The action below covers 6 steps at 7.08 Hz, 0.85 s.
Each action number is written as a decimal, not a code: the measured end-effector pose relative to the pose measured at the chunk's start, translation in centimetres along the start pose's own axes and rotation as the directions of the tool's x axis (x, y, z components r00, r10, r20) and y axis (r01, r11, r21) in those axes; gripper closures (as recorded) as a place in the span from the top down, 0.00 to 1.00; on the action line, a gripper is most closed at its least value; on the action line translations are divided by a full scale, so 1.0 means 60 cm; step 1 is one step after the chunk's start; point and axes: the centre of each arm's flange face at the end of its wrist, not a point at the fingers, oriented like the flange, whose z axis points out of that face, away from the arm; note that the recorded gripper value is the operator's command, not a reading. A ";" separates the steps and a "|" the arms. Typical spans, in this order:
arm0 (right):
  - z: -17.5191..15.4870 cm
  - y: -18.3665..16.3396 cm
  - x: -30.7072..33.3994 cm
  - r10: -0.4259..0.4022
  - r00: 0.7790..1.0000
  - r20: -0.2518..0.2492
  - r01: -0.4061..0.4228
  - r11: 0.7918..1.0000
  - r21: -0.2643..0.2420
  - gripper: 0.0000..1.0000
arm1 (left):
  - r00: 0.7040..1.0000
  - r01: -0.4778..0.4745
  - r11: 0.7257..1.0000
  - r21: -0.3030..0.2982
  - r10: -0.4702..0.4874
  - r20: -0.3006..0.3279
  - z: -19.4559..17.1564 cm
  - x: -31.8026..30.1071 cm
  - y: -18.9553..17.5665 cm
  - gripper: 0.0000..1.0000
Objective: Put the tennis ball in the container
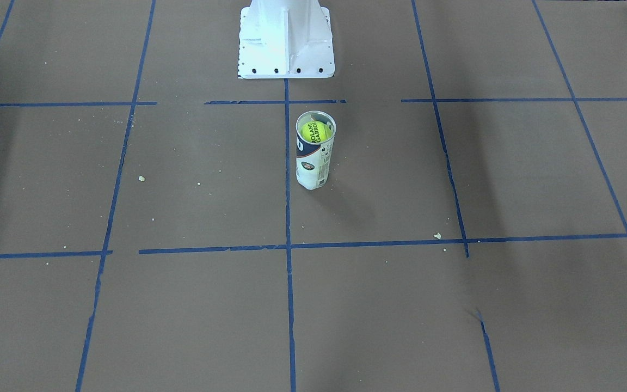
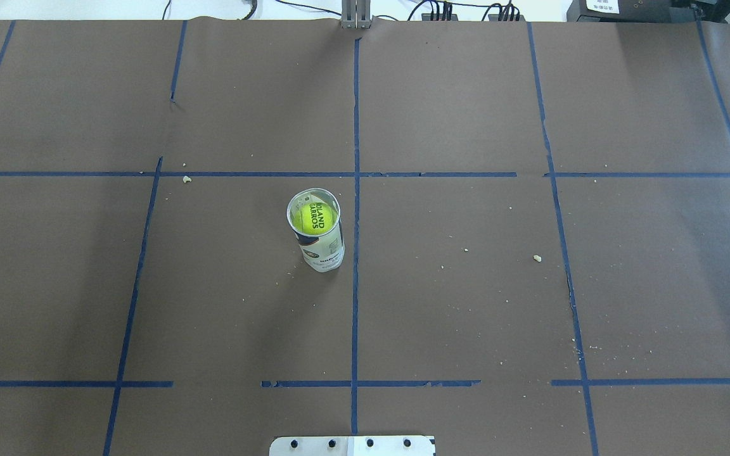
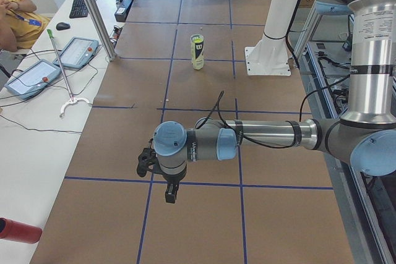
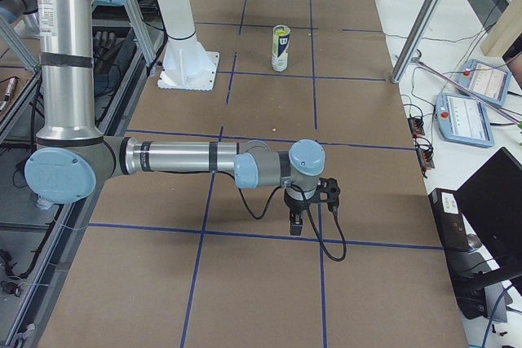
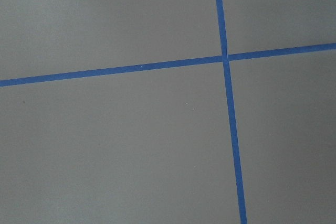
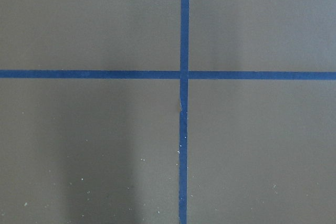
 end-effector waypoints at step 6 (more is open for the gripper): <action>0.000 0.000 0.000 0.000 1.000 0.000 0.000 1.000 0.000 1.00 | 1.000 0.007 1.000 -0.010 -0.007 -0.030 0.011 0.000 0.018 1.00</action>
